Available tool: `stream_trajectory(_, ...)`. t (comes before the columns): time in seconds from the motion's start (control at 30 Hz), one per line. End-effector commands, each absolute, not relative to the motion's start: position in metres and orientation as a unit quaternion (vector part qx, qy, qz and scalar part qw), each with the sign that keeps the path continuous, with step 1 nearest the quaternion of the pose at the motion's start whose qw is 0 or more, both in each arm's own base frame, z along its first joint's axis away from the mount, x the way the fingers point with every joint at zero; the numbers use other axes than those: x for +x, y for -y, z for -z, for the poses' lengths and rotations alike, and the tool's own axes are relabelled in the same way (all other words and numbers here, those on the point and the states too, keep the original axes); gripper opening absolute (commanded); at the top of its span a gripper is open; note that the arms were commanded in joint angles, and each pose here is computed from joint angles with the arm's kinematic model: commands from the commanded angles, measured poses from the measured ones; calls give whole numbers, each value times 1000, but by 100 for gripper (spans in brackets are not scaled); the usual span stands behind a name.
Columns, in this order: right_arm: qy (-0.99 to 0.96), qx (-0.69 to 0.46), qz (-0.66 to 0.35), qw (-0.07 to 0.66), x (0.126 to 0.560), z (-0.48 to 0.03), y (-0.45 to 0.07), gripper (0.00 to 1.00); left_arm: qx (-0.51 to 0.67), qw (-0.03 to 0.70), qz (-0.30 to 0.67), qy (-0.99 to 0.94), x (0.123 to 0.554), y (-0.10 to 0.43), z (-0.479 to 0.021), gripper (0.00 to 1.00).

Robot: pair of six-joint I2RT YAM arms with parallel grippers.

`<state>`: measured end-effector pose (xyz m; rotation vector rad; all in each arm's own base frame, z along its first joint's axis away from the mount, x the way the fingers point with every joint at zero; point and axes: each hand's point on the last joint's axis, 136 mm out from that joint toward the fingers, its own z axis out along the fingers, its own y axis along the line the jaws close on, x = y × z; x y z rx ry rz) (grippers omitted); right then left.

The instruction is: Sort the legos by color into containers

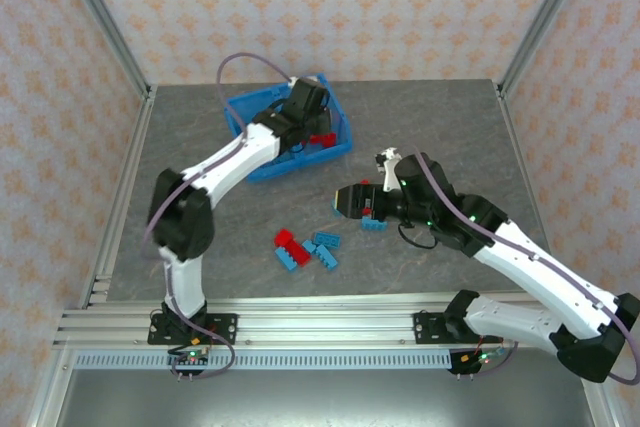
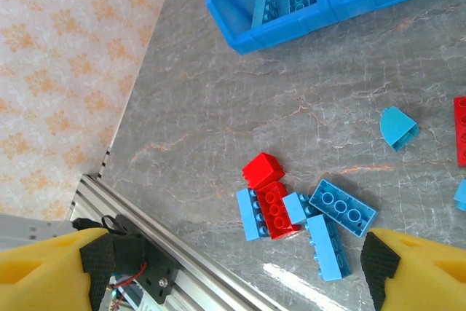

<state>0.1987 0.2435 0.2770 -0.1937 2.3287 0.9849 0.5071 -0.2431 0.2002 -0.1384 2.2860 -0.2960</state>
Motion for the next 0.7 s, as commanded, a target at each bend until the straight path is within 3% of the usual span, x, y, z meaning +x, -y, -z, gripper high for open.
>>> stream_trajectory(0.0,-872,-50,-370,316,199,-280,-233,89,-88,419,73,-901,541,228,-201,26)
stream_trajectory(0.3,-871,-46,-368,322,197,-283,-229,89,-138,428,1,-893,596,219,-175,35)
stream_trajectory(0.5,-875,-48,-349,330,199,-282,-223,89,-158,424,32,-891,593,223,-180,48)
stream_trajectory(0.67,-884,-27,-317,342,206,-274,-211,89,-166,448,79,-875,577,223,-220,54)
